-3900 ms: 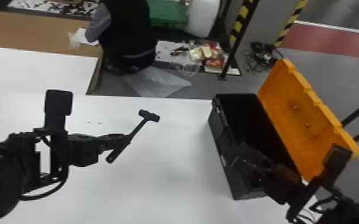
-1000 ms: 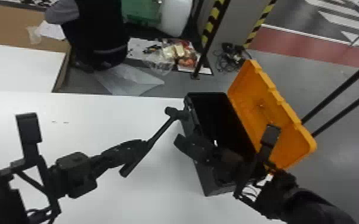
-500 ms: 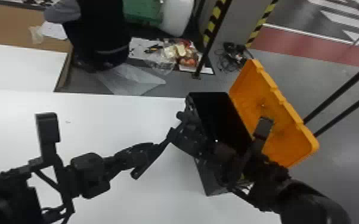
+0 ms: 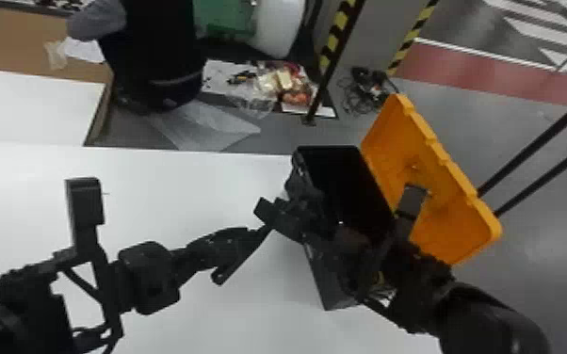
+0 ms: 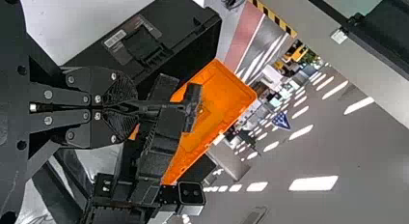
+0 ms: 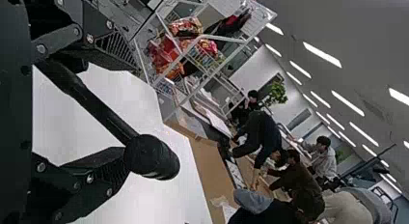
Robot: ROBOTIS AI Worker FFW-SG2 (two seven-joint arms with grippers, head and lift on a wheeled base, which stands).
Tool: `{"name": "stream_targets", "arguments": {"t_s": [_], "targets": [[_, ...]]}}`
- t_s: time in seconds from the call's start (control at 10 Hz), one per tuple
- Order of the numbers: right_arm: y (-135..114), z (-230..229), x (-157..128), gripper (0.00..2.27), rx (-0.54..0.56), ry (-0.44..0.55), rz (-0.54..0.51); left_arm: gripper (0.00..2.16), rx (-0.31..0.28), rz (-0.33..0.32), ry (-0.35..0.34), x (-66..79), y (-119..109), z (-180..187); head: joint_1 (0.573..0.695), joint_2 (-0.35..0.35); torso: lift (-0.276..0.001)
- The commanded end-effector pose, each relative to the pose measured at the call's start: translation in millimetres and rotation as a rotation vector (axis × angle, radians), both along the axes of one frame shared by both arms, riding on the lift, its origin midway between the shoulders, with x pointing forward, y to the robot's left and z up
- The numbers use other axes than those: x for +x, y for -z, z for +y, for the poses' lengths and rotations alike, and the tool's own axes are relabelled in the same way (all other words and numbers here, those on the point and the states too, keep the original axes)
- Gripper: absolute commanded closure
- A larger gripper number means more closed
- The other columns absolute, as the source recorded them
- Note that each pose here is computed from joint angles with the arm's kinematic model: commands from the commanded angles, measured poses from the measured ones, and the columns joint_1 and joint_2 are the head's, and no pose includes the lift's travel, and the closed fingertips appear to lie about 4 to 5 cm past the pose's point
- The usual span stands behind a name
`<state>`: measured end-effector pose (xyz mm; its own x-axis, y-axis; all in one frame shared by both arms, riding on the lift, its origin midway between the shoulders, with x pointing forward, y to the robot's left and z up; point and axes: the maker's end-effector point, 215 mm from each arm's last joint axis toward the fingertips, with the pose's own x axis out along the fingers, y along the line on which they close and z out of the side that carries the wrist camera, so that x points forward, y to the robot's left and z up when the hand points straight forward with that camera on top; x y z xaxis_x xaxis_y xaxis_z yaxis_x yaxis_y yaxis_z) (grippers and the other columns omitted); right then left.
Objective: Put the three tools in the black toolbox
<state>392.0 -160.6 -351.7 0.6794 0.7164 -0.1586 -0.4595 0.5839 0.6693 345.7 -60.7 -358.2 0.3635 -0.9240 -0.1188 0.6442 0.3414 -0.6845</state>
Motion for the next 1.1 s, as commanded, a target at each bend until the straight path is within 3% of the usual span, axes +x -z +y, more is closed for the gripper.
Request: {"name": "stream_targets", "arguments": {"t_s": [0.0,0.1,0.5,0.6,0.8,0.9,1.0], "targets": [[4,4,-2,2.02,-0.004,-0.018,0.027,1.97,0.004,0.01,0.004,-3.0,5,-1,0.695,-0.333,-0.055],[7,4,-3,2.25,-0.013,-0.018,0.029,1.97,0.006,0.02,0.003,-4.4,11,0,0.695,-0.334,-0.055],[5,4,-4,2.25,-0.027,-0.01,0.025,1.97,0.019,0.018,-0.013,-2.7,19,3,0.695,-0.33,-0.055],[2,4,-3,2.25,-0.042,-0.009,0.014,1.87,0.016,0.008,-0.02,-1.3,18,3,0.695,-0.328,-0.055],[2,-16,2,2.25,-0.138,0.01,-0.009,0.86,0.016,-0.006,-0.034,-2.4,15,11,0.695,-0.329,-0.055],[-4,-37,7,2.25,-0.158,0.024,-0.006,0.05,0.037,-0.017,-0.058,0.2,15,27,0.695,-0.332,-0.055],[-13,-54,15,2.25,-0.179,0.034,-0.012,0.02,0.089,-0.035,-0.114,4.3,17,50,0.695,-0.338,-0.055]]}}
